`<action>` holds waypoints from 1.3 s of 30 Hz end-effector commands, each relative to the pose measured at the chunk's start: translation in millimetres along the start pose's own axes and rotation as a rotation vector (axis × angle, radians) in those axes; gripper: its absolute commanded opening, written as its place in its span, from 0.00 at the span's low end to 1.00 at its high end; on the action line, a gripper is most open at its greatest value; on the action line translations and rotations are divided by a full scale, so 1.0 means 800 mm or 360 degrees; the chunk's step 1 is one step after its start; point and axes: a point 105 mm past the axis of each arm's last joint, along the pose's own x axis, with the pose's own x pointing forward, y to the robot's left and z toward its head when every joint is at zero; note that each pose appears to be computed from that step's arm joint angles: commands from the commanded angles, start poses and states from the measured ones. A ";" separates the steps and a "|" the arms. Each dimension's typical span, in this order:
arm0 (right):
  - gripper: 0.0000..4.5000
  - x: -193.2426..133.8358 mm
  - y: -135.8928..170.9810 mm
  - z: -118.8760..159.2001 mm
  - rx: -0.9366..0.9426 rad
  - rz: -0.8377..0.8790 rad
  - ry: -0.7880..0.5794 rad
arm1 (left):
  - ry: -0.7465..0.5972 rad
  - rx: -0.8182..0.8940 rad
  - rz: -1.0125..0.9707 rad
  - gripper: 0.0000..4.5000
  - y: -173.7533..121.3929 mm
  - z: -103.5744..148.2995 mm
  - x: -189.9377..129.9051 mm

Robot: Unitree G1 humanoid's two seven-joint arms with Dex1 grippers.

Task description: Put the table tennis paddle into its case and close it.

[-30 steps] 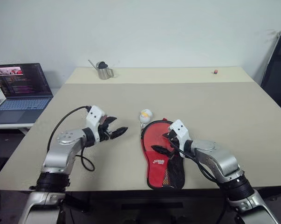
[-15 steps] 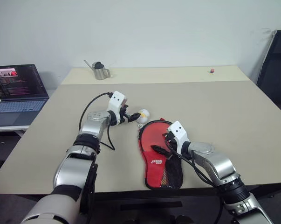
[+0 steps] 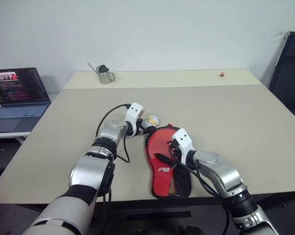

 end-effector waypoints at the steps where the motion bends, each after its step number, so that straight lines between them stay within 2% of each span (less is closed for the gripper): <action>1: 1.00 0.000 0.004 0.006 -0.0032 -0.0010 -0.0036 | -0.0029 0.0022 0.0004 0.99 -0.005 0.014 0.005; 6: 1.00 -0.003 0.003 0.010 -0.0081 -0.0048 -0.0057 | 0.0004 0.0010 -0.0022 0.99 -0.014 0.006 0.011; 8: 1.00 -0.004 0.002 0.006 -0.0082 -0.0057 -0.0026 | 0.0019 0.0003 -0.0030 0.91 -0.017 0.002 0.012; 9: 1.00 -0.005 0.002 0.005 -0.0086 -0.0061 -0.0021 | 0.0026 -0.0001 -0.0030 0.86 -0.018 0.000 0.013; 17: 1.00 -0.013 0.001 0.003 -0.0063 -0.0097 -0.0012 | 0.0072 -0.0071 -0.0034 0.21 -0.026 -0.019 0.017; 20: 1.00 -0.015 0.000 0.004 -0.0058 -0.0103 -0.0021 | 0.0073 -0.0079 -0.0023 0.04 -0.025 -0.021 0.017; 23: 1.00 -0.017 -0.003 0.003 -0.0040 -0.0110 -0.0016 | 0.0051 -0.0075 0.0003 0.03 -0.017 -0.019 0.013; 30: 1.00 -0.011 -0.008 -0.038 -0.0071 -0.0126 0.0205 | -0.0032 0.0093 -0.0051 0.03 -0.012 0.009 0.006; 39: 1.00 -0.008 0.006 -0.064 -0.0092 -0.0082 0.0314 | 0.0105 0.0418 0.0078 0.03 -0.004 -0.001 0.008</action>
